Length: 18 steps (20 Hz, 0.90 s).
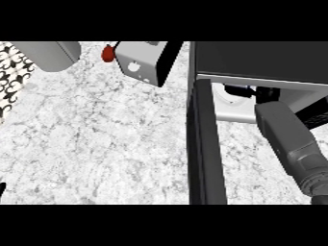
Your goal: Pick up the milk, place it into the microwave and close the microwave
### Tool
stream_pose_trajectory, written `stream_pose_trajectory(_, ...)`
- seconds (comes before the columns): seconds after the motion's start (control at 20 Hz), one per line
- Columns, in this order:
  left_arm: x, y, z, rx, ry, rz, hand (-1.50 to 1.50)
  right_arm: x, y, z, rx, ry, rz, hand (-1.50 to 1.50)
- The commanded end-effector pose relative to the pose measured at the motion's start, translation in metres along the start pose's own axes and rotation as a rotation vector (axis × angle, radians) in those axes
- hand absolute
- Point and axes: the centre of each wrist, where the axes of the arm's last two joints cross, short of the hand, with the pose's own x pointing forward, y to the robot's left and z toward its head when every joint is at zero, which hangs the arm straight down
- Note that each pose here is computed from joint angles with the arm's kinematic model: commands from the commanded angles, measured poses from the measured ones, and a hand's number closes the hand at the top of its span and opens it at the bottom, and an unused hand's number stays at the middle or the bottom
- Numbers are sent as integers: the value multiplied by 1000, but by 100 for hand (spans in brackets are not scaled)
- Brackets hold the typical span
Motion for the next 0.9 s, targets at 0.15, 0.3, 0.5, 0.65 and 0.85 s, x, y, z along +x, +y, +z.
stream_pose_trajectory(0.15,3,4,-5,-18,14,-8,-150,-13,-16,-4,-35,62,56,150)
stream_pose_trajectory(0.3,-5,-2,-2,-11,12,10,-150,-24,-26,-1,-21,39,113,150)
stream_pose_trajectory(0.5,-4,5,-7,-19,13,5,-150,-23,-29,-6,29,-3,139,-150)
stream_pose_trajectory(0.65,-17,2,-8,-15,28,21,-150,-19,-12,9,50,-20,167,-150)
stream_pose_trajectory(0.85,-8,0,-16,-25,13,-4,-150,-8,-8,0,0,-15,136,-150)
